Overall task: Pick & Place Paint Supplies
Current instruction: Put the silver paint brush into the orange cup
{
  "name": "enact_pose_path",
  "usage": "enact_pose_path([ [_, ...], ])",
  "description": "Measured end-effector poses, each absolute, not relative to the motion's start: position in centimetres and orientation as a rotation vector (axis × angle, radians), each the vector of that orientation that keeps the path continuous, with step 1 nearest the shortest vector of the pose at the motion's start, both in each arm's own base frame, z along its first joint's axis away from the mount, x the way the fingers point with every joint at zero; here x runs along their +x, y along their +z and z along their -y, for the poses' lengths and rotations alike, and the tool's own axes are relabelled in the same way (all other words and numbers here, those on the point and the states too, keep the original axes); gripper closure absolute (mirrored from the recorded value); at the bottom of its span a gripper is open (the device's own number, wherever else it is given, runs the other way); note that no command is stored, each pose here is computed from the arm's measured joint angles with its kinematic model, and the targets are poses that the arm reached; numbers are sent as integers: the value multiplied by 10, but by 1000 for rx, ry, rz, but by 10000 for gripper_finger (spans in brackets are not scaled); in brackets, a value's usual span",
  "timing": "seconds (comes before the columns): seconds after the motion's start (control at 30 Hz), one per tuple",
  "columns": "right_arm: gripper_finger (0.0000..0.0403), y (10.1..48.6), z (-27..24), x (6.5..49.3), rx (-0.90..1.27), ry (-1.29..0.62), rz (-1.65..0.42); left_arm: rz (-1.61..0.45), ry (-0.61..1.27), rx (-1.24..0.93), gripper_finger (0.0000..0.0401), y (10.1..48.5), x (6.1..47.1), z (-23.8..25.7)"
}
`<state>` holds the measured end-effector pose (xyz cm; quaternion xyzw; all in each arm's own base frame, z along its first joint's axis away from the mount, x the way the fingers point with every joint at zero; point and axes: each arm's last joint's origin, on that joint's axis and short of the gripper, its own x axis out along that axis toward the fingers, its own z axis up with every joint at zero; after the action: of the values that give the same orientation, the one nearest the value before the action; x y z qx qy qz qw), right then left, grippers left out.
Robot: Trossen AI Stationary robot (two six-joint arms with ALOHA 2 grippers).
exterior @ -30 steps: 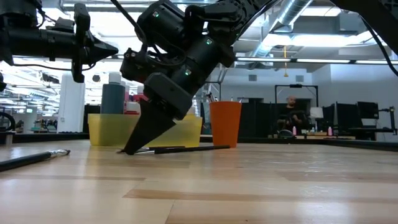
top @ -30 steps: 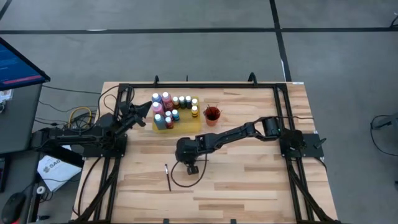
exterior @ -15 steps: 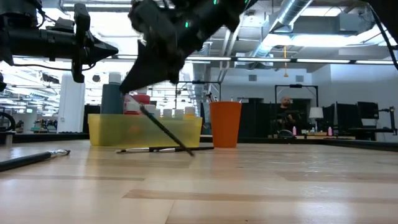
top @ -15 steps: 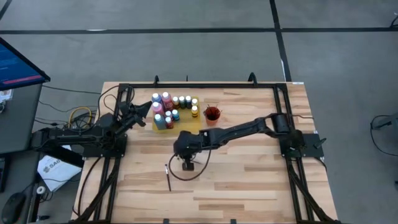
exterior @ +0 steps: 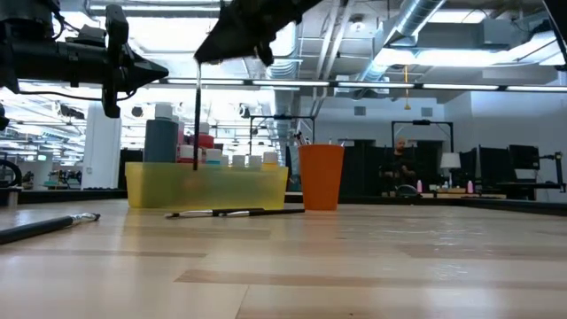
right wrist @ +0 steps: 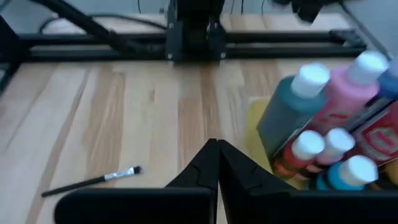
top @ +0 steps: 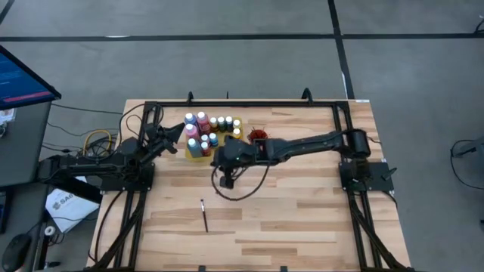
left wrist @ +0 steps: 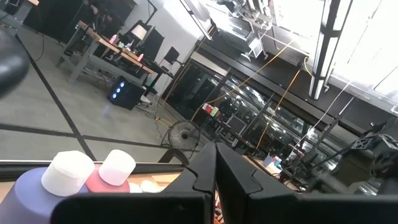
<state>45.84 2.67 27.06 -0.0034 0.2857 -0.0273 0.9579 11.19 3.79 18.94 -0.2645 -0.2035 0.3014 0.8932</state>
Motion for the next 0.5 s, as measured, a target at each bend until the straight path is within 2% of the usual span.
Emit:
enact_pose_path([
  [0.17,403,300,-11,445,-33,-107,-527,422,625,-549,400,189,112,-38],
  [0.5,403,350,21,398,-117,-247,-572,422,625,-549,400,189,112,-38],
])
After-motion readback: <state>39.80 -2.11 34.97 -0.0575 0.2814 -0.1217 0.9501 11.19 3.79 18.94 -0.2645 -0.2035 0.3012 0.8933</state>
